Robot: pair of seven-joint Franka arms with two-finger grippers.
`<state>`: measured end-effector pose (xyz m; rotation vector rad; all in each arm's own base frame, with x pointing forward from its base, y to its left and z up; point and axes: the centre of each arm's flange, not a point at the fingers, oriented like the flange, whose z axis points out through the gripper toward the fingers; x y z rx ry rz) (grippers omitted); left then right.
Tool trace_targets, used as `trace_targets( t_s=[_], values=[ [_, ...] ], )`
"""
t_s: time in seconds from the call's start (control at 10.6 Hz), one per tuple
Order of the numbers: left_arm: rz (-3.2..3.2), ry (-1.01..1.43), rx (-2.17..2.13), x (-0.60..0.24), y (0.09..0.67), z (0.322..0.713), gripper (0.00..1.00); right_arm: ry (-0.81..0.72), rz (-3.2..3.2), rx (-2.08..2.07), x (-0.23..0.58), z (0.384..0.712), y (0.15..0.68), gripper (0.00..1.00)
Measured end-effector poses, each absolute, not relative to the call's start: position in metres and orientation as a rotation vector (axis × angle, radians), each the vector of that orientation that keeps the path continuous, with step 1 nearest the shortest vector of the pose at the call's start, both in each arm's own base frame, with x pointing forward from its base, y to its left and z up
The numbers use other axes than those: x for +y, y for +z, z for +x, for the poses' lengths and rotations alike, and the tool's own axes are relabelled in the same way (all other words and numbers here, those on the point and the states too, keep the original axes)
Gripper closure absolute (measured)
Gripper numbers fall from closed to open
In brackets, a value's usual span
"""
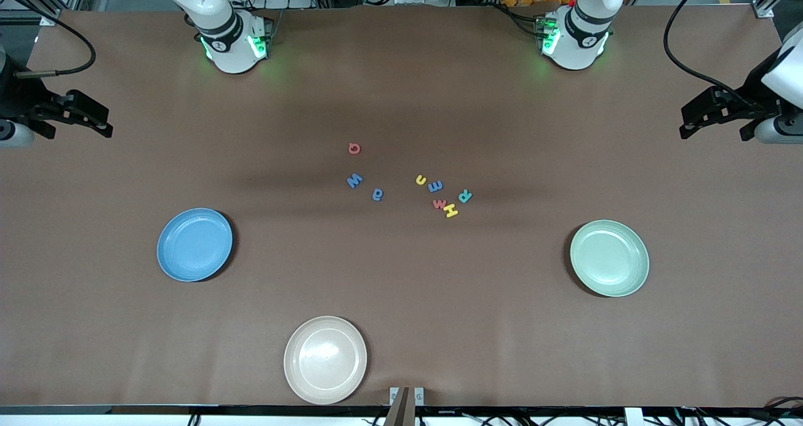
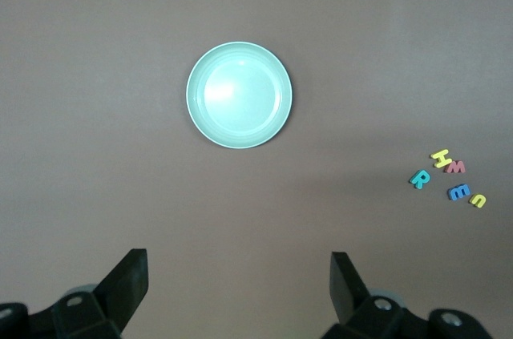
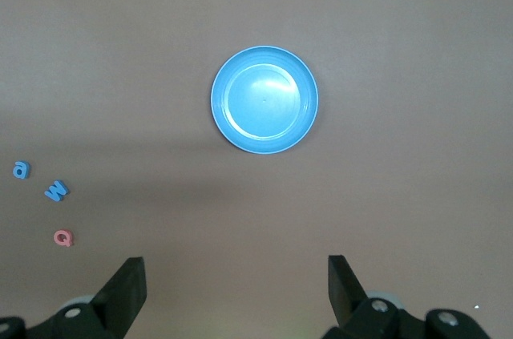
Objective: Sort upper and lower case letters into plates
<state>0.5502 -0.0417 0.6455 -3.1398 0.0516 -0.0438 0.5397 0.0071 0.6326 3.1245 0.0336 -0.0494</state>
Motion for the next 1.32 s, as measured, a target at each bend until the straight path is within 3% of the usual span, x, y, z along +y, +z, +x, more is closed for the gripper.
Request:
trace_targets(
  t_s=[1.32],
  values=[
    [-3.139, -0.017, -0.021, -0.025, 0.639, 0.553, 0.00, -0.055, 3.121, 0.130, 0.041, 0.547, 0.621, 0.00]
  ],
)
